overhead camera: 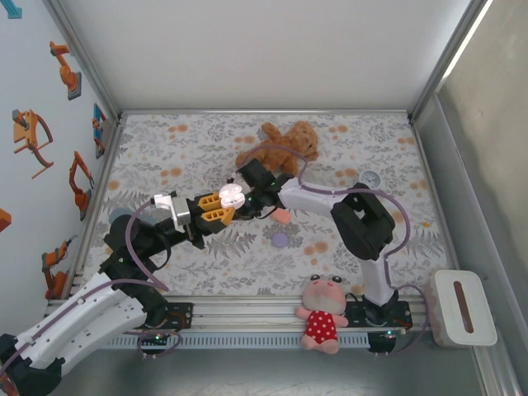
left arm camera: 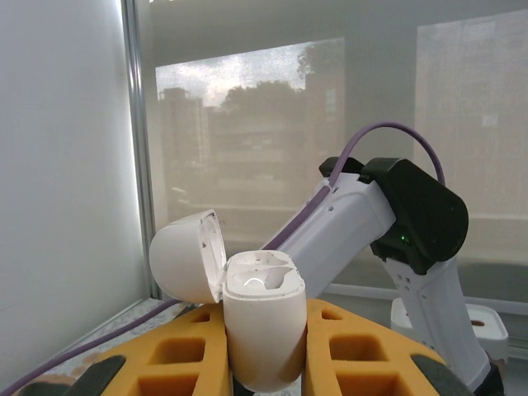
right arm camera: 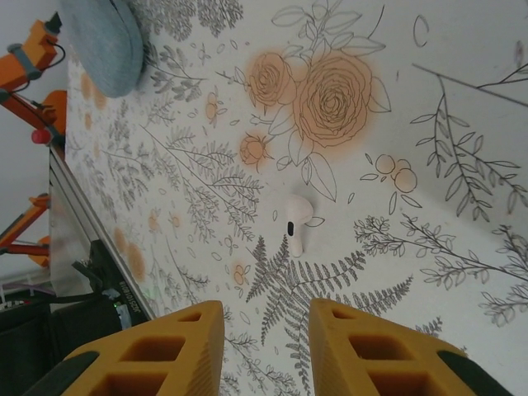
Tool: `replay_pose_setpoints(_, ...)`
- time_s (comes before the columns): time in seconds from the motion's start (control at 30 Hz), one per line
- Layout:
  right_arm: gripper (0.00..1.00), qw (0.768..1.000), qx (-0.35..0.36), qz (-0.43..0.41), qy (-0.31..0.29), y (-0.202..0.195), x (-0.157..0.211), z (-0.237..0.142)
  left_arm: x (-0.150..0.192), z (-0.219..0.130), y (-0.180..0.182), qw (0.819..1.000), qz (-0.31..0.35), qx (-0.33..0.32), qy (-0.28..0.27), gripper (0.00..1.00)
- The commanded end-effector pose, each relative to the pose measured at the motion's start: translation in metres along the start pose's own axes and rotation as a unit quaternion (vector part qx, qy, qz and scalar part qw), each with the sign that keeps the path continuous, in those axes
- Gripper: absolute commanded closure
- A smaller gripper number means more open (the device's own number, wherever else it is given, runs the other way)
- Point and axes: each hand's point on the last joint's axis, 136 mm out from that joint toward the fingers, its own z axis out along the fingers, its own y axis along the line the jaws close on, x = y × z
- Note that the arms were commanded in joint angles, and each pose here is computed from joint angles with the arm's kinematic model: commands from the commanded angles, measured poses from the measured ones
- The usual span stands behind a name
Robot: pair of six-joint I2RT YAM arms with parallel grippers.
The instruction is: Insert wireless bluetooth earbuds into charging case
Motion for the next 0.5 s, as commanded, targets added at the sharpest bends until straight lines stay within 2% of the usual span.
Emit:
replay_pose_setpoints(0.0, 0.69, 1.000, 0.007, -0.003, 0.015, 0.003, 0.001, 0.013, -0.015, -0.001, -0.005, 1.000, 0.008, 0.011, -0.021, 0.90)
replay_pose_setpoints(0.47, 0.73, 0.999, 0.011, -0.001, 0.040, -0.002, 0.000, 0.048, -0.012, -0.002, -0.003, 1.000, 0.006, 0.006, -0.018, 0.90)
